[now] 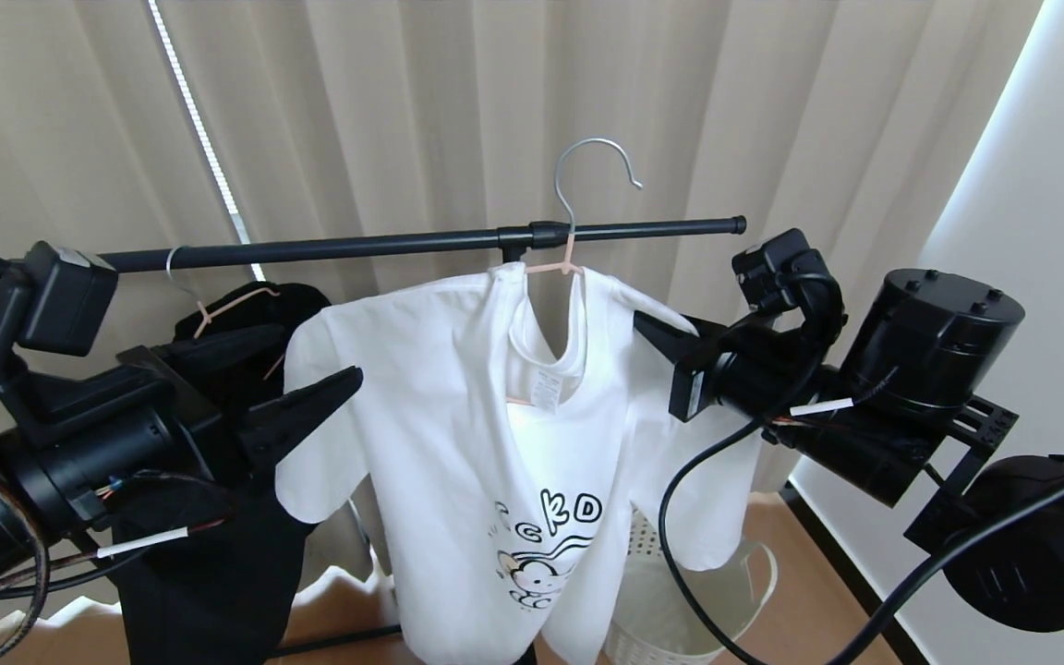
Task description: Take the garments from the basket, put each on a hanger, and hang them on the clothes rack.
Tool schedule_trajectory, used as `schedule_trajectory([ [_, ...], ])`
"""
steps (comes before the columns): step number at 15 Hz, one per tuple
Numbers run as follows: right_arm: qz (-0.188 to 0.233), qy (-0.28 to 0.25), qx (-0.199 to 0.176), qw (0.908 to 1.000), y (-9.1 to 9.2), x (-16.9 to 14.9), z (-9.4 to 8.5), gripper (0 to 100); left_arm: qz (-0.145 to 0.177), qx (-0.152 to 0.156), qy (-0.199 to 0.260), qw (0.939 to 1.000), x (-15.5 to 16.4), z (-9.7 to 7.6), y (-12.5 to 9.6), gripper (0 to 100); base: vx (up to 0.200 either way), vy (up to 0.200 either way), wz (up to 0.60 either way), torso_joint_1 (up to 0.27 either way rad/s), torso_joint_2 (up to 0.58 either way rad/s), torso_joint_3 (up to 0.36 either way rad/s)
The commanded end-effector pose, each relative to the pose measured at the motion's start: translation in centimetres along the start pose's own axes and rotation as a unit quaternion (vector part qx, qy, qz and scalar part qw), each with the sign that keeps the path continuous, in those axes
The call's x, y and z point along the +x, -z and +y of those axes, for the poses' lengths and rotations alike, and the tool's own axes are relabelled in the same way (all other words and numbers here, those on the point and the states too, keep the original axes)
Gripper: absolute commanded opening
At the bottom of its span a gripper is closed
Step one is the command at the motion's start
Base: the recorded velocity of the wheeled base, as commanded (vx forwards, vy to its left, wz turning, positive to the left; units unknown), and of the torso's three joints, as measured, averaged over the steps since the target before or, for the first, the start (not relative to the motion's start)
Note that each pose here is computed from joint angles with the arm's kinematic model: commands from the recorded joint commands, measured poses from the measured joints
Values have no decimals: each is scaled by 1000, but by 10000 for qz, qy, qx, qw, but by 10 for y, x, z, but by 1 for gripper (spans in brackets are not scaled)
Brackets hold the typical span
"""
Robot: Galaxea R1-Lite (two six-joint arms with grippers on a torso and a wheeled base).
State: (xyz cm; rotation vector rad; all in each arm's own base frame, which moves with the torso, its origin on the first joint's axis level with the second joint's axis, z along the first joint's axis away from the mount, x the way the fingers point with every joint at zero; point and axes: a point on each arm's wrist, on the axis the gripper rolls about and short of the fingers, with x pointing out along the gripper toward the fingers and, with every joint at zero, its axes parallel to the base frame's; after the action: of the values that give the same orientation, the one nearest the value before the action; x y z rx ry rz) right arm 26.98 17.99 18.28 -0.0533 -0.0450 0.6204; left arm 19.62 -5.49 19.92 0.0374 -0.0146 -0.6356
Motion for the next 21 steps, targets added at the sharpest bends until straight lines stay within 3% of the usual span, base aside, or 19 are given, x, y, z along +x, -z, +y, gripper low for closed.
schedule_trajectory([
  [1, -30, 3, -3, 10000, -2, -1, 0, 0, 293, -150, -184, 9993, 0, 25, 15, 100, 0, 0, 0, 0, 0, 0],
  [4, -22, 3, -10, 10000, -2, -3, 0, 0, 678, -367, -196, 9968, 11, 44, 37, 100, 0, 0, 0, 0, 0, 0],
  [7, -38, 4, -3, 10000, -3, -3, 0, 0, 926, -462, -233, 9944, 20, 52, 51, 100, 0, 0, 0, 0, 0, 0],
  [11, -45, 4, -4, 10000, -3, -3, 0, 0, 989, -515, -276, 9934, 22, 56, 55, 100, 0, 0, 0, 0, 0, 0],
  [12, -45, 4, -4, 10000, -3, -3, 0, 0, 996, -521, -291, 9932, 22, 57, 56, 0, 0, 0, 0, 0, 0, 0],
  [19, -103, 61, -8, 9999, -7, -5, -5, 0, 1034, -535, -431, 9923, 23, 66, 59, 0, 0, 0, 0, 0, 0, 0],
  [21, -141, 71, -10, 9999, -9, -6, -5, 0, 1183, -372, -528, 9909, 23, 75, 68, 0, 0, 0, 0, 0, 0, 0],
])
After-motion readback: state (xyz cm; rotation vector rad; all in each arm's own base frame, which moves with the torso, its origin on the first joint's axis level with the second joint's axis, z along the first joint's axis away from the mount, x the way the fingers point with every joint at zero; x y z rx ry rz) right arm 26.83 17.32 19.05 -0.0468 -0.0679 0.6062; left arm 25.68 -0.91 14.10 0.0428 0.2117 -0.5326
